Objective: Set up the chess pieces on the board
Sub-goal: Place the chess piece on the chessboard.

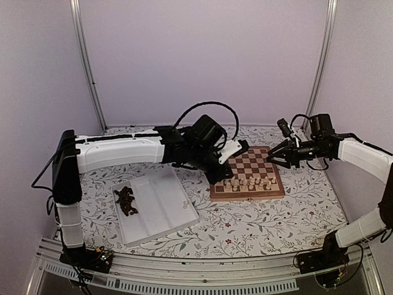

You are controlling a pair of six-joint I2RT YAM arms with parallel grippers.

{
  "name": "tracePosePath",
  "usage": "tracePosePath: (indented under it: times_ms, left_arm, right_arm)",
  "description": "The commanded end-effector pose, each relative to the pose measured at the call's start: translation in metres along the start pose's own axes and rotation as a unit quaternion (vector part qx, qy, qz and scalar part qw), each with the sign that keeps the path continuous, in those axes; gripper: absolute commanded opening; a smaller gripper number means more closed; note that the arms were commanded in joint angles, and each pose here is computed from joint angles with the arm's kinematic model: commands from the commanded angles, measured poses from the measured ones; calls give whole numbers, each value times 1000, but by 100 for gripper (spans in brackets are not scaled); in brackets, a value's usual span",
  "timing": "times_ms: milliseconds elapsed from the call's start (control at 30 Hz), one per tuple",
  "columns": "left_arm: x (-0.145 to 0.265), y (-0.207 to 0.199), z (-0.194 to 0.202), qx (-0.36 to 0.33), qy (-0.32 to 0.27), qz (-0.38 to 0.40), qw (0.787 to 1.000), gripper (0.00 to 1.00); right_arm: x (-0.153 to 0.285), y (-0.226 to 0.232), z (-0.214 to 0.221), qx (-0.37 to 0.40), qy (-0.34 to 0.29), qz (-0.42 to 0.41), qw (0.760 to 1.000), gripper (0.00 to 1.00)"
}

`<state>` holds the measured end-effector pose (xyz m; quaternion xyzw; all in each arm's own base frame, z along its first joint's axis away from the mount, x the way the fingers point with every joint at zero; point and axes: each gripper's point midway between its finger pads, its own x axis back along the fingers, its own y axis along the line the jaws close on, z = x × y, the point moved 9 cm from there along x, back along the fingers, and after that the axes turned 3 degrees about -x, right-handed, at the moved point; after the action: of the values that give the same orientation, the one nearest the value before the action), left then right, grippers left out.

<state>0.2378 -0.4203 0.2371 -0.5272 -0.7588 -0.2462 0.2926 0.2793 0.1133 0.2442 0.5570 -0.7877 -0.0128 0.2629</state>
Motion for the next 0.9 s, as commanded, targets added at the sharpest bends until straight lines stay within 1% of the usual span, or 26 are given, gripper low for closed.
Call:
tracePosePath:
  times_ms: [0, 167, 267, 500, 867]
  left_arm:
    - [-17, 14, 23, 15, 97, 12, 995, 3]
    - [-35, 22, 30, 32, 134, 16, 990, 3]
    - [-45, 31, 33, 41, 152, -2, 987, 3]
    - [-56, 45, 39, 61, 168, -21, 984, 3]
    - [-69, 49, 47, 64, 187, -25, 980, 4]
  right_arm:
    - [1, -2, 4, 18, 7, 25, 1000, 46]
    - [0, -3, 7, 19, 12, 29, 999, 46]
    - [0, -3, 8, 21, 14, 30, 999, 46]
    - [0, -2, 10, 22, 16, 26, 999, 45]
    - [-2, -3, 12, 20, 20, 19, 999, 45]
